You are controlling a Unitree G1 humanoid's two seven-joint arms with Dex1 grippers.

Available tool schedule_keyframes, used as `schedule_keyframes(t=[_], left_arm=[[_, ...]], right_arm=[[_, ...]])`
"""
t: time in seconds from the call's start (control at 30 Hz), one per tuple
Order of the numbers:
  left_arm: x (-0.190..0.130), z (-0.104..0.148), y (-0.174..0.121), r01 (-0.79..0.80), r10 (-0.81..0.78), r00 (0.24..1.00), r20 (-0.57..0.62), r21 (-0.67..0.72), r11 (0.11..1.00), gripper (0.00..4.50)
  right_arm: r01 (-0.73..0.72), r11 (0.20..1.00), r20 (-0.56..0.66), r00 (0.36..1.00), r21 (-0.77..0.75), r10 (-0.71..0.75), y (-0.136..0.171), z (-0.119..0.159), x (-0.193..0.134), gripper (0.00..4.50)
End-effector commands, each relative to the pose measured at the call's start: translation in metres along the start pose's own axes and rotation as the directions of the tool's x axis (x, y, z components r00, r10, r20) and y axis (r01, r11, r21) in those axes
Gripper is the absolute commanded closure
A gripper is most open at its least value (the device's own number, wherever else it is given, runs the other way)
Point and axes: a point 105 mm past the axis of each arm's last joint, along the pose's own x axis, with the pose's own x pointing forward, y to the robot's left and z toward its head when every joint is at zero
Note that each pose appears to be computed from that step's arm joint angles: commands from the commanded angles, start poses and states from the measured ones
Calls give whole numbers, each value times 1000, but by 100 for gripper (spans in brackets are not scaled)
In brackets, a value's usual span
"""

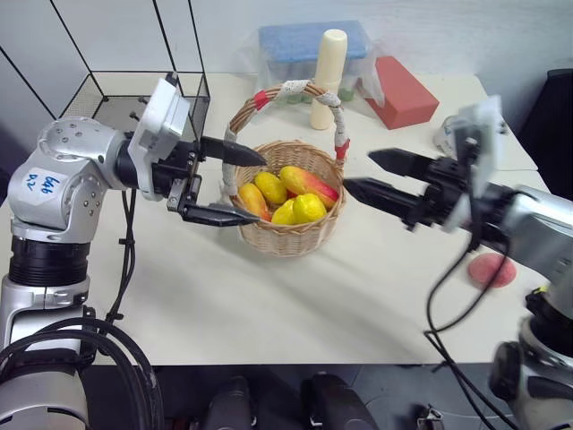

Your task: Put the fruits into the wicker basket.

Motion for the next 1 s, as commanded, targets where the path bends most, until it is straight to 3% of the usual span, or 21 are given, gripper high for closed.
schedule_keyframes(t=[0.03, 0.13, 0.23, 0.4, 0.7, 0.87, 1.0], left_arm=[[8, 12, -7, 64, -65, 997, 29, 50, 997, 0], [10, 9, -7, 81, -83, 996, 36, 45, 996, 0], [13, 5, -7, 90, -92, 995, 40, 40, 995, 0], [16, 6, -6, 104, -106, 993, 53, 42, 994, 0], [19, 10, -8, 101, -104, 993, 63, 53, 994, 0], [16, 11, -10, 82, -85, 995, 56, 55, 995, 0], [12, 12, -9, 52, -54, 997, 49, 58, 997, 0]], right_arm=[[177, 983, -49, 983, -40, -179, -2, -8, -69, 11], [330, 944, -128, 936, 1, -327, -4, -29, -116, 11], [496, 868, -219, 850, 29, -479, -7, -54, -160, 11], [626, 777, -269, 761, 69, -590, -15, -84, -194, 5], [683, 729, -292, 689, -46, -663, -57, -109, -198, 5], [718, 689, -306, 637, -101, -708, -95, -123, -196, 5], [684, 725, -320, 671, -82, -669, -113, -130, -185, 5]])
